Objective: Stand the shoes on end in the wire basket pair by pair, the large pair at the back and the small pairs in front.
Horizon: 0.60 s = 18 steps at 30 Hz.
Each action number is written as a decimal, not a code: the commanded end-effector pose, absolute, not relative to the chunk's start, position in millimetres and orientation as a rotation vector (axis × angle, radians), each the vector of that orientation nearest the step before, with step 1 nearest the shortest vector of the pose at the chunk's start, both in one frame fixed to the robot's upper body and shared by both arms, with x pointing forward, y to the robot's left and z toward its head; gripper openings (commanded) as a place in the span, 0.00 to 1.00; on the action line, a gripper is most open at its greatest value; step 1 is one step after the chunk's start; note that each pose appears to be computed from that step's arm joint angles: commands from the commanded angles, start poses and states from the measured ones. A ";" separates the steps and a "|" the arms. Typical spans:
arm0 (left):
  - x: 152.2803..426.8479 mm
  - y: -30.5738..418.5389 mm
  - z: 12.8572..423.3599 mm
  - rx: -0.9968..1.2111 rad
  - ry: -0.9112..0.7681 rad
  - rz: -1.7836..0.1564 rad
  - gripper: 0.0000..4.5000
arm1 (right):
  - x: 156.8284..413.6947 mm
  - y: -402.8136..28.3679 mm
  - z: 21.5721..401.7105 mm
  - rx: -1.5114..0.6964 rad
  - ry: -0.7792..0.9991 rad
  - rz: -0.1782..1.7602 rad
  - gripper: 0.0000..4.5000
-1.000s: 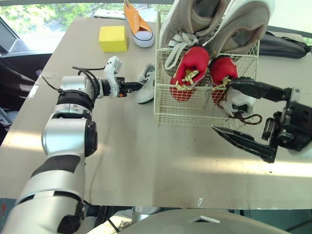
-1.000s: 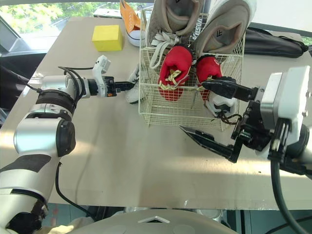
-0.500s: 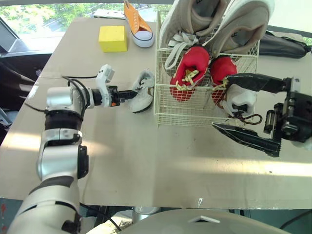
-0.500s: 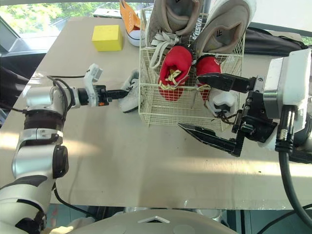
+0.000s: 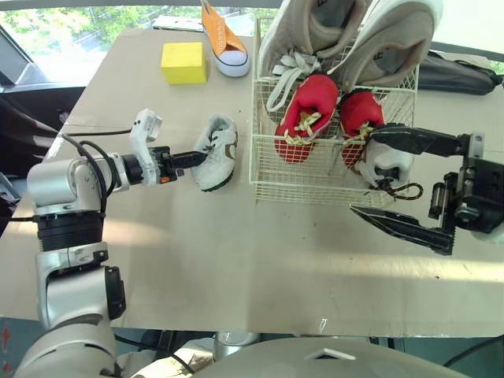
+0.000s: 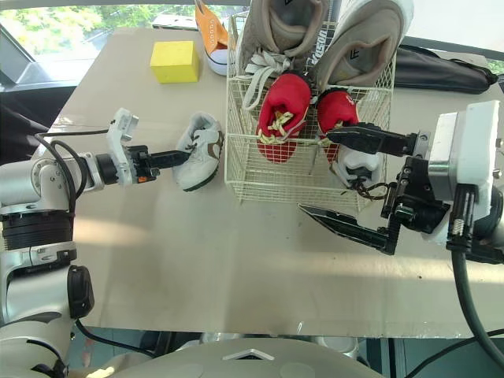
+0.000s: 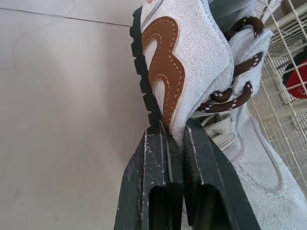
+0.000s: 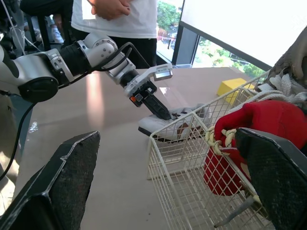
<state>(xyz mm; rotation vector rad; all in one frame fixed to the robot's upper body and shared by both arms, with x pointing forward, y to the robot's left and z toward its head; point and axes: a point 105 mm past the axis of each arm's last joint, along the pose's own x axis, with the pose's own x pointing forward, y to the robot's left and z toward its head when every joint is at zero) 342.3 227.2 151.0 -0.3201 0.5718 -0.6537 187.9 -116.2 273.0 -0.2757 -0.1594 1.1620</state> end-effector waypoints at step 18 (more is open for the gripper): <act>333.1 224.7 170.2 -0.297 0.471 -0.668 0.02 | 190.0 -119.9 281.6 -0.317 -0.209 1.182 1.00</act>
